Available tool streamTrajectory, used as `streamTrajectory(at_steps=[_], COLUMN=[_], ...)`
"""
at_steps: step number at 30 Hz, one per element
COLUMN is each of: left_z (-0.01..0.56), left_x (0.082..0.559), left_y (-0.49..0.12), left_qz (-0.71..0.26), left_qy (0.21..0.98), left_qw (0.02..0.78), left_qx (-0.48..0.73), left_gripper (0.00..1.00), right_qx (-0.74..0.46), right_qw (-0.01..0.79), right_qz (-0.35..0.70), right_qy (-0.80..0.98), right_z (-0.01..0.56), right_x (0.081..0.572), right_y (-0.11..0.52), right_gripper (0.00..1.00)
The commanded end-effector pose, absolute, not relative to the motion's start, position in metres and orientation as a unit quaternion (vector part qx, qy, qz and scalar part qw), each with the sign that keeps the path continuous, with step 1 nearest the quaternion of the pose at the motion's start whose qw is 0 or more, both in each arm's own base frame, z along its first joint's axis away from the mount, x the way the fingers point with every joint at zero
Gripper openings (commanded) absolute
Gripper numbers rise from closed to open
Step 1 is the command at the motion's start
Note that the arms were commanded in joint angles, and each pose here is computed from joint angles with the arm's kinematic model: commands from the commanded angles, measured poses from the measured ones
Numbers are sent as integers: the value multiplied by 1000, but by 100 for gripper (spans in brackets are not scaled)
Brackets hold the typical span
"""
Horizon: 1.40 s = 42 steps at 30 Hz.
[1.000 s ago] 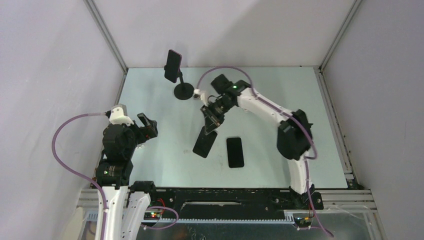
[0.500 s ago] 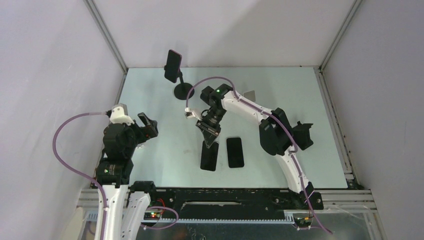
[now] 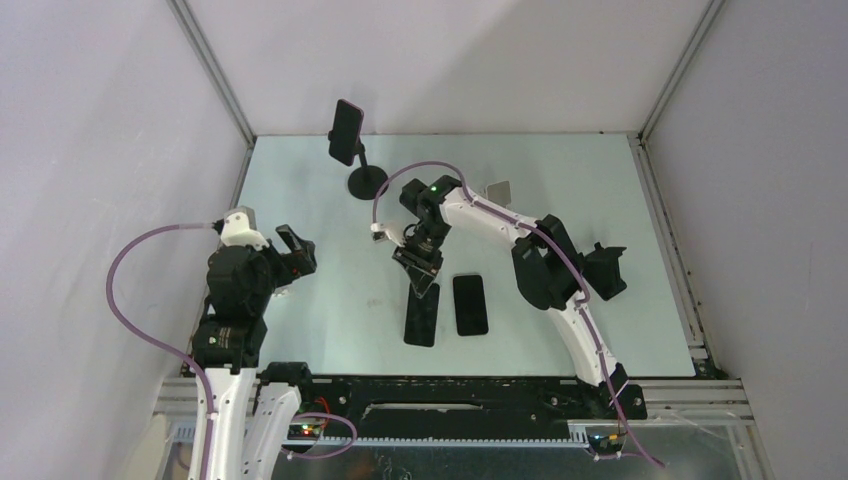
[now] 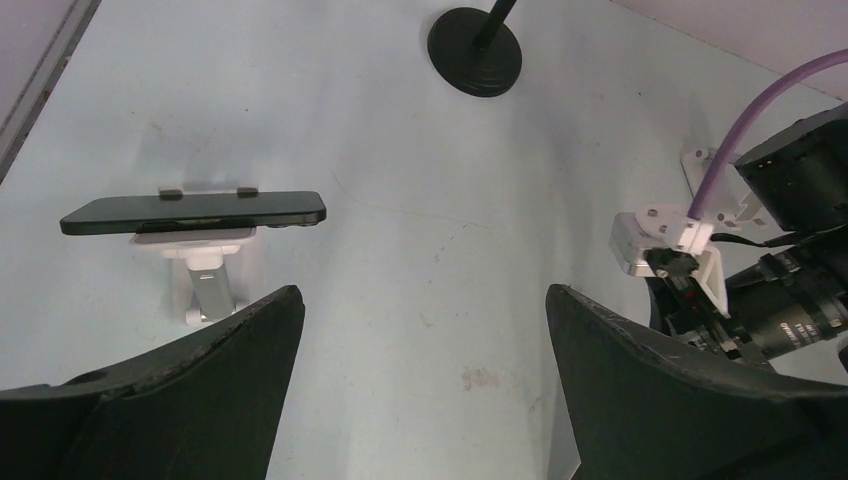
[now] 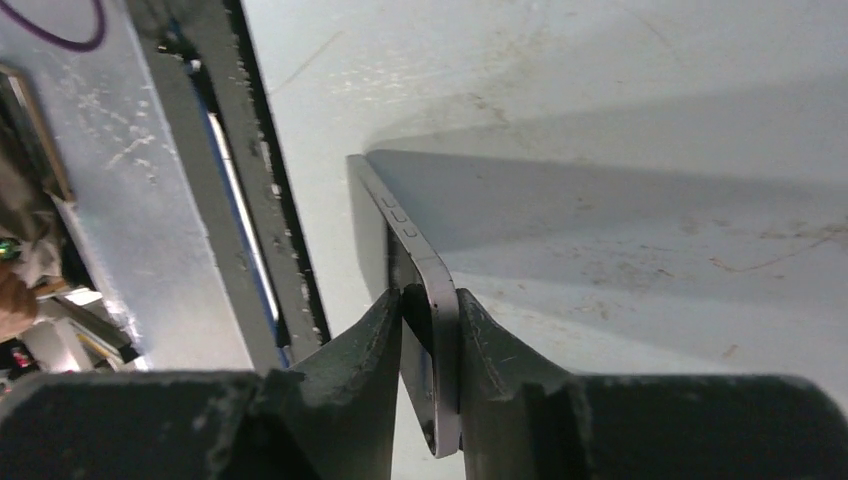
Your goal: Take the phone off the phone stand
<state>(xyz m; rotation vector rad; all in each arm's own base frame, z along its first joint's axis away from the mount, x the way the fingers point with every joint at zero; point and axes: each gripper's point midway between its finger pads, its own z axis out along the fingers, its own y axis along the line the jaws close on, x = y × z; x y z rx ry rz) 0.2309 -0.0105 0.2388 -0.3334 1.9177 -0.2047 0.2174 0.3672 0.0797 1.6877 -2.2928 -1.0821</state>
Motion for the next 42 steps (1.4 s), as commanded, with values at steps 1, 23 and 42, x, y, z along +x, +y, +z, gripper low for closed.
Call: streamTrajectory(at_steps=[1, 23, 42], left_z=[244, 245, 245], left_x=[235, 234, 234], left_y=[-12, -12, -12], left_qz=[-89, -89, -90], left_qy=[807, 807, 807], left_qw=[568, 569, 569], left_qx=[-131, -131, -131], left_gripper=[98, 98, 98], right_qx=[570, 555, 541], right_qw=[10, 5, 17], right_qz=[-327, -338, -332], right_qy=[-754, -760, -772], right_z=[69, 50, 30], right_x=[231, 238, 239], right_y=[370, 370, 360], right_gripper=[31, 53, 64])
